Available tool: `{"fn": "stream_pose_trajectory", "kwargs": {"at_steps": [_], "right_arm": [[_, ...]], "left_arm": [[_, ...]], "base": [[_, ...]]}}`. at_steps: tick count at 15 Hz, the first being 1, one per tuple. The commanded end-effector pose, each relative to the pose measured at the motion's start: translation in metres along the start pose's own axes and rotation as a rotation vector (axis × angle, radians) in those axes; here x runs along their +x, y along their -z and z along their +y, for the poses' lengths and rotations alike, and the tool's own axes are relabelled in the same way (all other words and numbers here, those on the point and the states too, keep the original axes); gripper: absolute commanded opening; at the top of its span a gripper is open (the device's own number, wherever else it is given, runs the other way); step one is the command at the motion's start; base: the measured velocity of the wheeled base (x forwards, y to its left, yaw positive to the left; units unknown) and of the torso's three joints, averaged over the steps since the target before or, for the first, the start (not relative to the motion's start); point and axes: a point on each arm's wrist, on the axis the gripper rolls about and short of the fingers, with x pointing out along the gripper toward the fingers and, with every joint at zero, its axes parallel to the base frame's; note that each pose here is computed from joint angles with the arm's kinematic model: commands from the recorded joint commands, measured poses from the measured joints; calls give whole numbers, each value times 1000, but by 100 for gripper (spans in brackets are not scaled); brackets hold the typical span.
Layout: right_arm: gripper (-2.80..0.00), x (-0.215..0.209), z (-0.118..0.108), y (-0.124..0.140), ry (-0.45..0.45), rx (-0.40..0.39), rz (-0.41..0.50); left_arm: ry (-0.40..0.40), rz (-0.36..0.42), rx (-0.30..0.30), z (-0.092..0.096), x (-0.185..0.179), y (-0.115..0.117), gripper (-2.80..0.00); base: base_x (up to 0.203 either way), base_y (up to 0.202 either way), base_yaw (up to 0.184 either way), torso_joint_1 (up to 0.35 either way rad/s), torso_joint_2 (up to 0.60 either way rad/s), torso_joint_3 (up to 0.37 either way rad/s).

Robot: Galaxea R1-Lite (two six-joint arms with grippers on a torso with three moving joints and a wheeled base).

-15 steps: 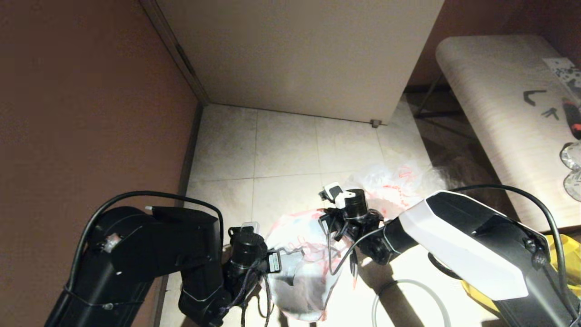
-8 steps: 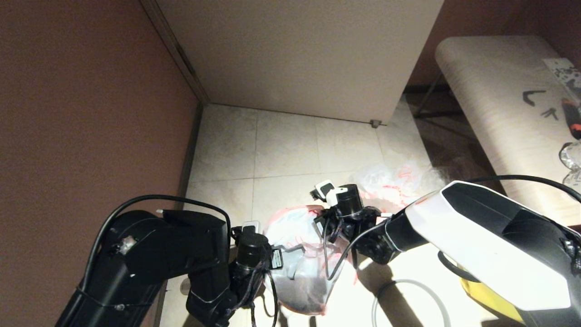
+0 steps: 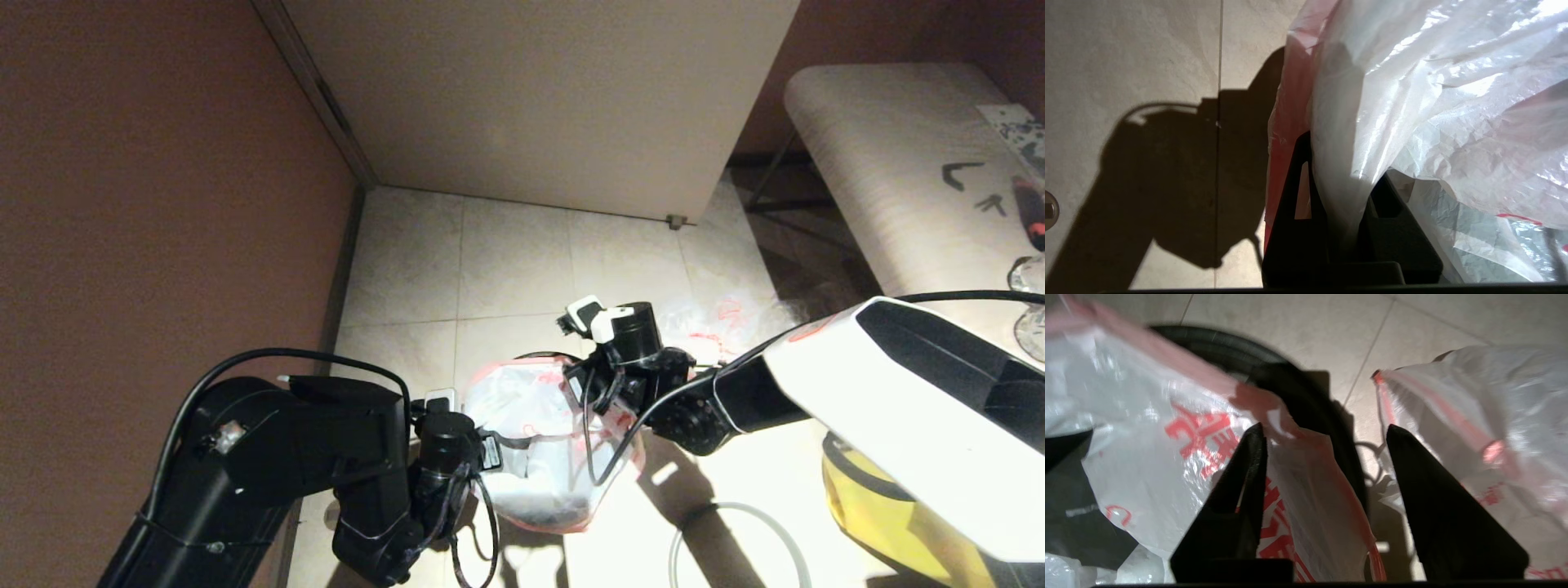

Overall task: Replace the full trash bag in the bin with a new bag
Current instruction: Put the new garbage bag on the trash can

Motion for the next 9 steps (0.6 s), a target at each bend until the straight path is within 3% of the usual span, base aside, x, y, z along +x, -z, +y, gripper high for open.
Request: {"fn": "stream_pose_trajectory", "kwargs": {"at_steps": [1,9], "right_arm": [[0,-15,-6,-18,4,0,-15],[0,39,-12,-2,51,-27,-5]], "left_arm": [[0,-1,-1,0,0,1,-280],[88,51,26,-2,-18,9,-280]], "base": [[0,0,0,0,0,0],[0,0,0,0,0,0]]}}
